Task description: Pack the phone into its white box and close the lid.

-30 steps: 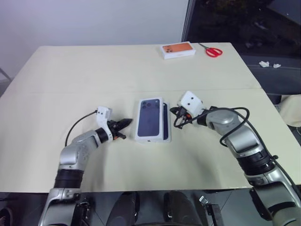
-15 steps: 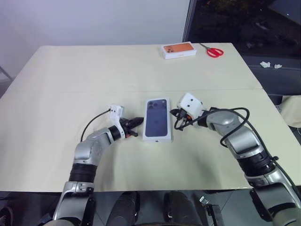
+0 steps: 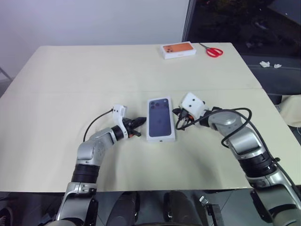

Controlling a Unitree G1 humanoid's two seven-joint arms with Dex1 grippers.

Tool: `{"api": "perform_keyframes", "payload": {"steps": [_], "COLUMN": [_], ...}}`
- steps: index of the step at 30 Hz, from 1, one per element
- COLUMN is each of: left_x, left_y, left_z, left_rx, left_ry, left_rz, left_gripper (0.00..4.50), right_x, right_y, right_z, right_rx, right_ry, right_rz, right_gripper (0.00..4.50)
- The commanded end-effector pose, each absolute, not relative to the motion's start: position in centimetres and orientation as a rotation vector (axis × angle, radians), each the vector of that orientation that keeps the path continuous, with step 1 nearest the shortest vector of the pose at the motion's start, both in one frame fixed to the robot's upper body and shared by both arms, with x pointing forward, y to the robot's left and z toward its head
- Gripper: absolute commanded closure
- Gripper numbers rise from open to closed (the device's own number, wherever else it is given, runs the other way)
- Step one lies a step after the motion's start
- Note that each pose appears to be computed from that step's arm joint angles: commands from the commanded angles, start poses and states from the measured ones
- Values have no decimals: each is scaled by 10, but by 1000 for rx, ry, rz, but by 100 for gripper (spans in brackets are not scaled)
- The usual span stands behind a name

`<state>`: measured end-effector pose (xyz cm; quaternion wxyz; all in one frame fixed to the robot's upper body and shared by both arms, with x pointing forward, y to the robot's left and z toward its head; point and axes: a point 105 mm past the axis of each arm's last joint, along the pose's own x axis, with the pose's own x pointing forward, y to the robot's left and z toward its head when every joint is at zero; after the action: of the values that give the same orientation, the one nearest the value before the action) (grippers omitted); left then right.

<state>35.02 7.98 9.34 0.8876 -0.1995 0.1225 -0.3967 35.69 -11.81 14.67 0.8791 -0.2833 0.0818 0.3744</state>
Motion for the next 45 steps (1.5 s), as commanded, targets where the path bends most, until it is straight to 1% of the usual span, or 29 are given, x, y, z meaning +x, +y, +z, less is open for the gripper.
{"api": "perform_keyframes", "payload": {"steps": [1, 4, 6, 9, 12, 17, 26, 30, 36, 39, 42, 45], "left_x": [347, 347, 347, 345, 344, 343, 343, 342, 341, 339, 343, 347], "left_y": [66, 67, 67, 67, 65, 63, 72, 75, 69, 75, 88, 98], "left_z": [118, 119, 119, 117, 115, 115, 111, 108, 108, 106, 110, 118], "left_rx": [-428, -425, -423, -418, -419, -414, -402, -402, -401, -388, -369, -356], "left_ry": [176, 169, 168, 179, 182, 184, 194, 200, 202, 202, 186, 159], "left_rz": [-894, -890, -889, -893, -895, -896, -876, -869, -880, -865, -833, -810], "left_gripper": [450, 450, 450, 450, 450, 450, 450, 450, 450, 450, 450, 450], "right_x": [355, 357, 357, 355, 353, 350, 353, 357, 361, 361, 364, 374], "right_y": [-104, -104, -103, -108, -115, -117, -113, -118, -126, -126, -130, -135], "right_z": [174, 180, 177, 160, 142, 133, 136, 136, 136, 136, 143, 163], "right_rx": [-564, -549, -564, -641, -667, -702, -690, -702, -719, -730, -746, -707], "right_ry": [39, 15, 23, 79, 152, 175, 167, 172, 187, 193, 174, 108], "right_rz": [798, 788, 793, 804, 801, 815, 803, 778, 755, 755, 735, 682], "right_gripper": [445, 445, 445, 445, 445, 445, 445, 445, 445, 445, 445, 445]}}
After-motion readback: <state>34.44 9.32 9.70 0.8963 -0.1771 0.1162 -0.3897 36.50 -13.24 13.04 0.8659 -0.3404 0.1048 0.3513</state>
